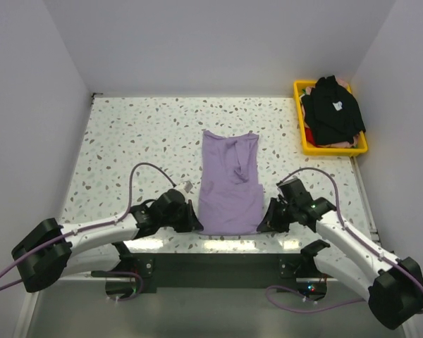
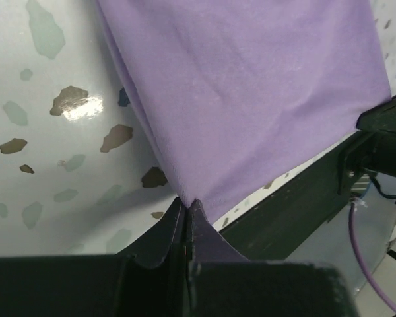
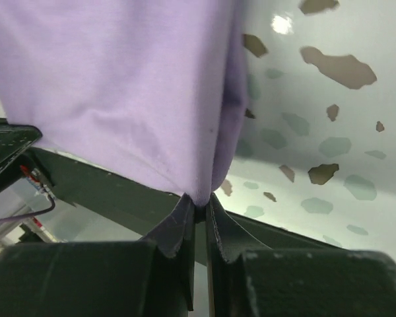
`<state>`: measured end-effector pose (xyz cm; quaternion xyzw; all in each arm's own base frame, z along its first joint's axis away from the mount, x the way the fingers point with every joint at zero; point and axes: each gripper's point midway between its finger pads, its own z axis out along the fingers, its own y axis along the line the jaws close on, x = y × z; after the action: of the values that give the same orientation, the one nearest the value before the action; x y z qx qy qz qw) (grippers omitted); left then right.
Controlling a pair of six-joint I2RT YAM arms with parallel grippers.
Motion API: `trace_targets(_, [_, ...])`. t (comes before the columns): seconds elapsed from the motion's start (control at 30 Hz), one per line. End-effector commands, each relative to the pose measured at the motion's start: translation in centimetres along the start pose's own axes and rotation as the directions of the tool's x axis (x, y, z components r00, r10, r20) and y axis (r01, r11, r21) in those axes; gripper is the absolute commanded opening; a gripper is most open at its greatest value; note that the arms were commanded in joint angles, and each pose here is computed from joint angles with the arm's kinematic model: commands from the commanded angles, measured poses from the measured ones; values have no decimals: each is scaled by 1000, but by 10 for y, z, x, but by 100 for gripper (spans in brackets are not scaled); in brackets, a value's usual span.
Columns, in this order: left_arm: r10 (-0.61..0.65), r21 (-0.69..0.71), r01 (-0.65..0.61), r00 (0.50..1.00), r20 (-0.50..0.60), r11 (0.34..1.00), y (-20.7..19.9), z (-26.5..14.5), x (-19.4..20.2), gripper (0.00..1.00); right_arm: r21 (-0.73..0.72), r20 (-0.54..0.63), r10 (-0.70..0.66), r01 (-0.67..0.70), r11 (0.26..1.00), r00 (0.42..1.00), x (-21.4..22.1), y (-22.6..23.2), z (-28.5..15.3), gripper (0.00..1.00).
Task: Fold and stack the t-shirts
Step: Fold the tshirt
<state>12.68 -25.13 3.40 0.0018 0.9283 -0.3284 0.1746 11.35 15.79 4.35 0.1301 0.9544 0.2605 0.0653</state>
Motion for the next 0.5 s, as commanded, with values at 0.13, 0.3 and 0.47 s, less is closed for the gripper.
trace_targets(0.13, [-26, 53, 25, 999, 27, 998, -31, -15, -16, 0, 8, 137, -148, 148, 989, 979, -30, 25, -41, 0])
trace_targets(0.3, [-6, 56, 3, 998, 59, 998, -39, -12, -28, 0, 21, 170, -193, 192, 981, 966, -43, 29, -36, 0])
trace_targets(0.47, [28, 80, -37, 994, 108, 996, -60, -9, -51, 0, 16, 243, -220, 223, 975, 945, -64, 42, -38, 0])
